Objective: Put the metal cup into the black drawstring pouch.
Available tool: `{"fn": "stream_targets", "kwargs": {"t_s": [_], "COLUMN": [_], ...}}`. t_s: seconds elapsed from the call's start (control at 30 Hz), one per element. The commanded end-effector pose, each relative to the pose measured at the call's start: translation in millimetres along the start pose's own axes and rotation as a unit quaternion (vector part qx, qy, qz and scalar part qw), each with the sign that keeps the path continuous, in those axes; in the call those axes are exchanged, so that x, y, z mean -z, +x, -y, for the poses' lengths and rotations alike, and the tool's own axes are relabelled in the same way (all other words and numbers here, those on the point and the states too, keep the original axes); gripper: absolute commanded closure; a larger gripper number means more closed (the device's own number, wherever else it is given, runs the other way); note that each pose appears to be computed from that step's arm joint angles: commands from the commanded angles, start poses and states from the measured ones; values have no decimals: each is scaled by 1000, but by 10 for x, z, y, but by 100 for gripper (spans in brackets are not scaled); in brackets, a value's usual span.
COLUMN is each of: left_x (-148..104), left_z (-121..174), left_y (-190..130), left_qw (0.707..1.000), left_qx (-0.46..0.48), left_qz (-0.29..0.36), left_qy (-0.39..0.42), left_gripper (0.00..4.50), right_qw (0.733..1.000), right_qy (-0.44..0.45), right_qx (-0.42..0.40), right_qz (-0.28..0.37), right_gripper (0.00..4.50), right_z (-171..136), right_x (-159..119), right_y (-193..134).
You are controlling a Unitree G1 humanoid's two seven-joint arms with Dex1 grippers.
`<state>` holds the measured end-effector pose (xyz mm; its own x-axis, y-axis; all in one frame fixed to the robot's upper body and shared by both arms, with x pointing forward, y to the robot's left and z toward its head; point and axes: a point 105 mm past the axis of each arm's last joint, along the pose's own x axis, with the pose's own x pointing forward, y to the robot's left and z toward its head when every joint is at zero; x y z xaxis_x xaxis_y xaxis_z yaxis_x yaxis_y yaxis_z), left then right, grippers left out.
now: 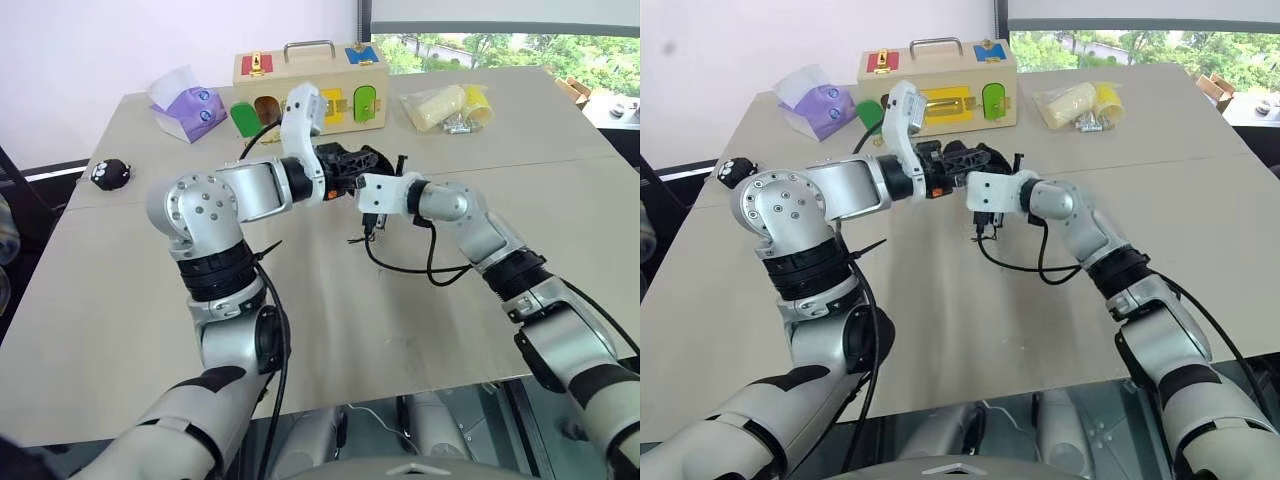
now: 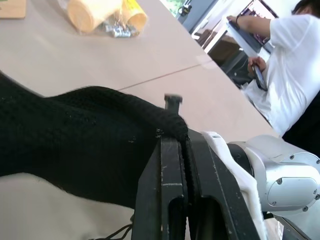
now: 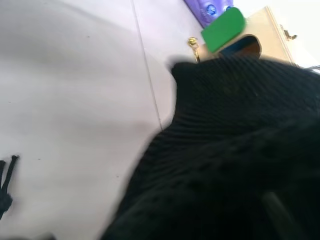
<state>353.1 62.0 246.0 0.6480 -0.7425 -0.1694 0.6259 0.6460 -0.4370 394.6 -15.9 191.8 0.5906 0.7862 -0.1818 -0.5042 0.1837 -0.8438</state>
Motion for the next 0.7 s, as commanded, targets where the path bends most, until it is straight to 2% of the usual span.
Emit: {"fn": "stream_targets", "kwargs": {"t_s": [0.03, 0.1, 0.37, 0.47, 0.53, 0.6, 0.7], "left_x": [-86, -125, -185, -199, -209, -205, -166], "left_z": [-105, -175, -258, -257, -256, -255, -260], "left_y": [3, -1, 12, 16, 17, 17, 22], "left_qw": [999, 998, 995, 994, 993, 993, 992], "left_qx": [-16, -25, -39, -41, -41, -42, -45], "left_qz": [17, 23, 34, 38, 42, 43, 41], "left_qy": [-31, -50, -90, -95, -100, -102, -107], "left_gripper": [450, 450, 450, 450, 450, 450, 450], "right_qw": [996, 996, 993, 984, 967, 944, 909], "right_qy": [-17, -13, 26, 125, 227, 315, 415], "right_qx": [55, 44, 21, 48, 37, -29, 13], "right_qz": [64, 80, 114, 116, 111, 91, 43], "right_gripper": [216, 143, 143, 143, 143, 143, 143], "right_z": [305, 287, 236, 271, 185, -98, -190], "right_x": [-326, -445, -719, -669, -568, -491, -263], "right_y": [-200, -288, -717, -857, -938, -1028, -958]}}
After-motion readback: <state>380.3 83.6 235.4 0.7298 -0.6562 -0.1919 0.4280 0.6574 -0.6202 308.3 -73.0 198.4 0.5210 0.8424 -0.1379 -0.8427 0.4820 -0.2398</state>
